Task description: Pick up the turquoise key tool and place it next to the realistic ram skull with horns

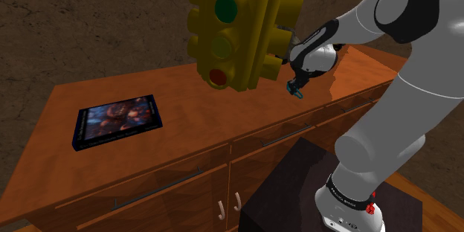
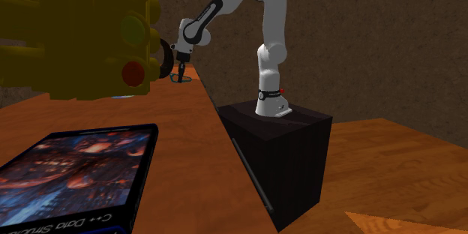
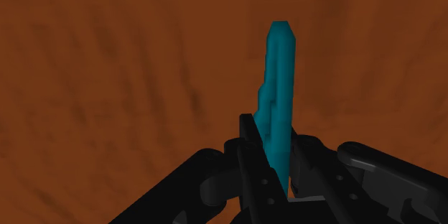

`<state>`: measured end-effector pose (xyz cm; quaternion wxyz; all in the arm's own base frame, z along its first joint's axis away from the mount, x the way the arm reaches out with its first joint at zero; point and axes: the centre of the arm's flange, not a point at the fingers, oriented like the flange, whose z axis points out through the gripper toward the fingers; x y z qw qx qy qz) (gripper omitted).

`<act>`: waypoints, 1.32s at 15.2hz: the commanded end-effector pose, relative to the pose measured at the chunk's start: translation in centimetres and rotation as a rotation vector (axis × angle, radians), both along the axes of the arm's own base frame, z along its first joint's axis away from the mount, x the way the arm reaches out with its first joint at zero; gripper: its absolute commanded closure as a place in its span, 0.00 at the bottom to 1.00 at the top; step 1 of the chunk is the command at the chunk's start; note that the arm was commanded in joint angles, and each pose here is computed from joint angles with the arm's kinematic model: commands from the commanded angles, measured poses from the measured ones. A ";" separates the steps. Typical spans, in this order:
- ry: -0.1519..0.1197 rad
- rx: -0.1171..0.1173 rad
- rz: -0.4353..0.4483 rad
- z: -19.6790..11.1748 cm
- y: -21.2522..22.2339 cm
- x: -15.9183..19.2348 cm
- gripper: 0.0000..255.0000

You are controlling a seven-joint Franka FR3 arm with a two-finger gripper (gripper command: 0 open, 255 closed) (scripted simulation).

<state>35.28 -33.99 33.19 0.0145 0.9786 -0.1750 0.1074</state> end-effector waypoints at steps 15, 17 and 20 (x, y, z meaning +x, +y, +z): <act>0.000 0.000 0.000 4.9 0.3 -1.0 0.00; 0.000 0.000 0.000 4.9 0.3 -1.0 0.00; 0.000 0.000 0.000 4.9 0.3 -1.0 0.00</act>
